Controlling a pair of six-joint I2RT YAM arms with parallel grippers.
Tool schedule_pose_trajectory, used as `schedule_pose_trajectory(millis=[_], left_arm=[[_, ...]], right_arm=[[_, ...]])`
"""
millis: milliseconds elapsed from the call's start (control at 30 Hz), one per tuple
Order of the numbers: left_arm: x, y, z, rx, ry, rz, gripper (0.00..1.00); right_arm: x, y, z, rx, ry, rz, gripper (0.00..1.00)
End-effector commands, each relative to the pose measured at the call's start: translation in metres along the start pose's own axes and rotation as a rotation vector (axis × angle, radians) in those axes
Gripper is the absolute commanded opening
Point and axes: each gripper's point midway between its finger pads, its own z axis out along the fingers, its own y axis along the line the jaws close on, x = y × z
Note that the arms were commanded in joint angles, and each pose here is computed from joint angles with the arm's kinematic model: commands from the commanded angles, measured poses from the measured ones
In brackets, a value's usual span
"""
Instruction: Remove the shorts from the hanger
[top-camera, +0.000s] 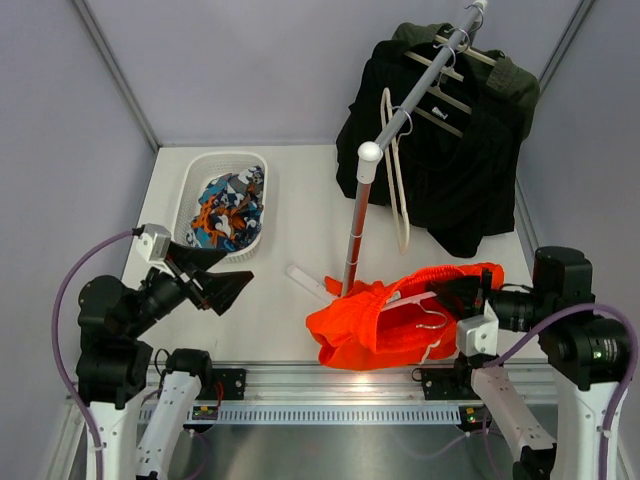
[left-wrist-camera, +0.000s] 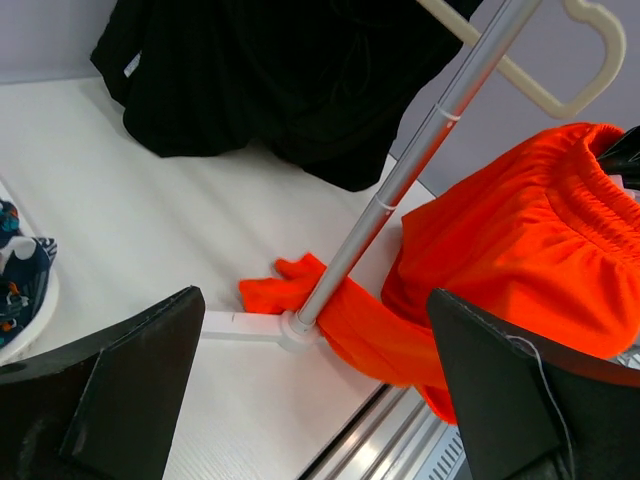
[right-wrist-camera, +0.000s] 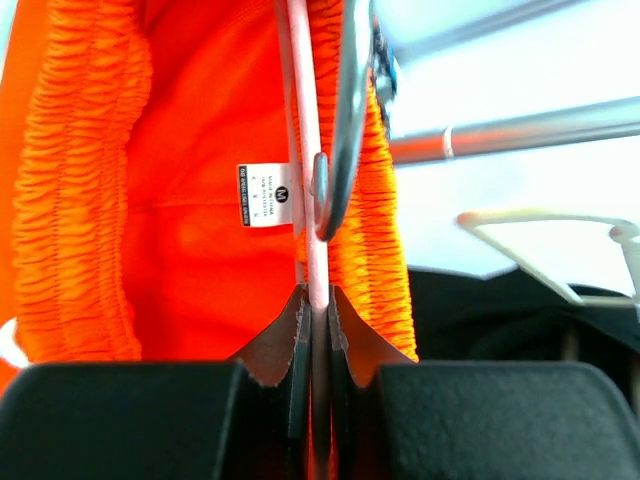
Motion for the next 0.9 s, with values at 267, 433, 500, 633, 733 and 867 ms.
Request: schedule_pose_trajectory(millis=[267, 433, 500, 633, 733, 867], left_arm=[[-0.084, -0.025, -0.023, -0.089, -0.223, 0.144, 0.99], [-0.104, -0.027, -0.033, -0.135, -0.309, 0.150, 0.99], [-0.106, -0.027, -0.035, -0.143, -0.326, 0.149, 0.99], [-0.108, -0.028, -0.038, -0.153, -0.336, 0.145, 0.99], [-0.107, -0.029, -0.039, -0.153, -0.335, 0.140, 0.99], [-0.109, -0.034, -0.046, -0.161, -0.349, 0.150, 0.99]], right_arm=[[-0.083, -0.051, -0.003, -0.091, -0.449, 0.625, 0.00], [-0.101, -0.092, -0.006, -0.077, -0.530, 0.673, 0.00], [-0.111, -0.105, -0.011, -0.086, -0.552, 0.773, 0.00], [-0.125, -0.139, -0.014, -0.060, -0.593, 0.783, 0.00], [-0.133, -0.155, -0.011, -0.072, -0.620, 0.814, 0.00], [-0.133, -0.178, 0.009, -0.047, -0.602, 0.886, 0.00]])
